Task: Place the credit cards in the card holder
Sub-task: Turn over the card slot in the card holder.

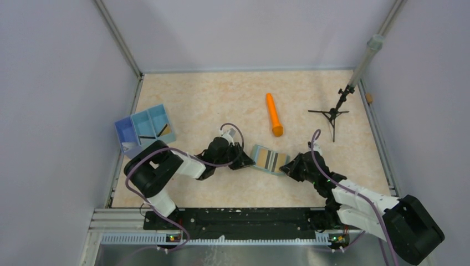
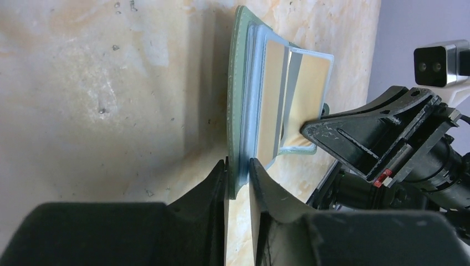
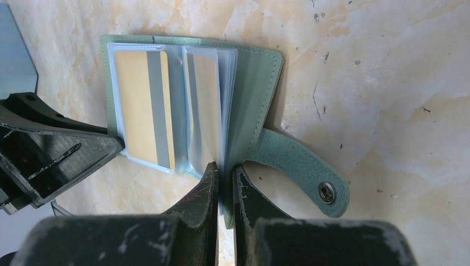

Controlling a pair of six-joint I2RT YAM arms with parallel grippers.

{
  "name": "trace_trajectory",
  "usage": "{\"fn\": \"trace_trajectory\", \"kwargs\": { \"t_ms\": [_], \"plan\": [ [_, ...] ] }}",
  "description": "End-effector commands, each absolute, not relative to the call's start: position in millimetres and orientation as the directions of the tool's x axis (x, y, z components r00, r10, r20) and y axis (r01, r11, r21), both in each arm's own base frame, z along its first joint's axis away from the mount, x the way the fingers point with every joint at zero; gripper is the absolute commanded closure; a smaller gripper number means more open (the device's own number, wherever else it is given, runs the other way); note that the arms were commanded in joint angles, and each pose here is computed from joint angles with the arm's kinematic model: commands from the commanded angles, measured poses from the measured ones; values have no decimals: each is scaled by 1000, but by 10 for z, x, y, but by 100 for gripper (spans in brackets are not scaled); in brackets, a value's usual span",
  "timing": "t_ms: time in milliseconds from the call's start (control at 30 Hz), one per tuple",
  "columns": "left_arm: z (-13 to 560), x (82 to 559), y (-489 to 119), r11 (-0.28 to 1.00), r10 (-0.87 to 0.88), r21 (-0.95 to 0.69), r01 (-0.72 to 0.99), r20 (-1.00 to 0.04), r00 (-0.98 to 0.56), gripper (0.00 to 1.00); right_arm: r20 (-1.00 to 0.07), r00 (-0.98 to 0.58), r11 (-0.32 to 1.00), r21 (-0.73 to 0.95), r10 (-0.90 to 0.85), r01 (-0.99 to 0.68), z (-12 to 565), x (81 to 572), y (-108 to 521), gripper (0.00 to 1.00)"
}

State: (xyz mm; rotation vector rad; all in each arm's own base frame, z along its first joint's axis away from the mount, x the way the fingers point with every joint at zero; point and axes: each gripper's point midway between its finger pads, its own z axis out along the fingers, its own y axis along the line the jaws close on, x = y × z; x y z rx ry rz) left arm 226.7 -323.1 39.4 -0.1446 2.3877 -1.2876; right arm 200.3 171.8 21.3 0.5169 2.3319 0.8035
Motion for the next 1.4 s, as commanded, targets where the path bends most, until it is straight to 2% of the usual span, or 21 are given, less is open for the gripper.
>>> {"fn": "trace_trajectory", "kwargs": {
  "t_ms": [0,133,267,333,433,600,733,767,800,867,1100,1367],
  "plan": [
    [659,2372,-3407,463,-293,-867,185,-347,-891,82,-423,-764,802,562,487,200,-41,1871,1556,100],
    [835,2352,-3492,380,-288,-894,238,-359,-888,99,-426,-774,816,544,468,194,-69,1866,1548,100],
    [1014,2342,-3498,337,-298,-896,289,-393,-870,100,-443,-784,835,523,436,169,-72,1888,1553,100],
    [1051,2354,-3472,357,-298,-882,308,-421,-857,100,-450,-792,845,513,413,149,-62,1910,1571,100],
    [844,2393,-3353,531,-251,-802,274,-457,-853,100,-460,-802,860,495,380,123,-35,1951,1602,100],
    [794,2493,-3071,786,-133,-552,277,-588,-798,100,-506,-785,873,479,358,90,106,2075,1618,78],
    [776,2513,-2851,875,-73,-418,245,-614,-786,100,-537,-774,889,452,337,73,194,2119,1581,52],
    [801,2517,-2828,885,-68,-400,239,-618,-783,100,-542,-772,893,446,331,70,204,2122,1570,38],
    [807,2511,-2793,897,-58,-377,231,-619,-783,100,-546,-770,895,440,329,70,216,2128,1560,28],
    [858,2515,-2739,922,-35,-319,220,-634,-773,100,-556,-765,901,428,326,73,234,2132,1529,18],
    [1008,2457,-2768,968,123,-90,235,-645,-754,100,-595,-736,914,397,324,81,305,2140,1412,14],
    [1132,2437,-3067,962,238,50,268,-636,-734,100,-623,-705,915,392,338,92,337,2117,1315,14]
  ]
}}
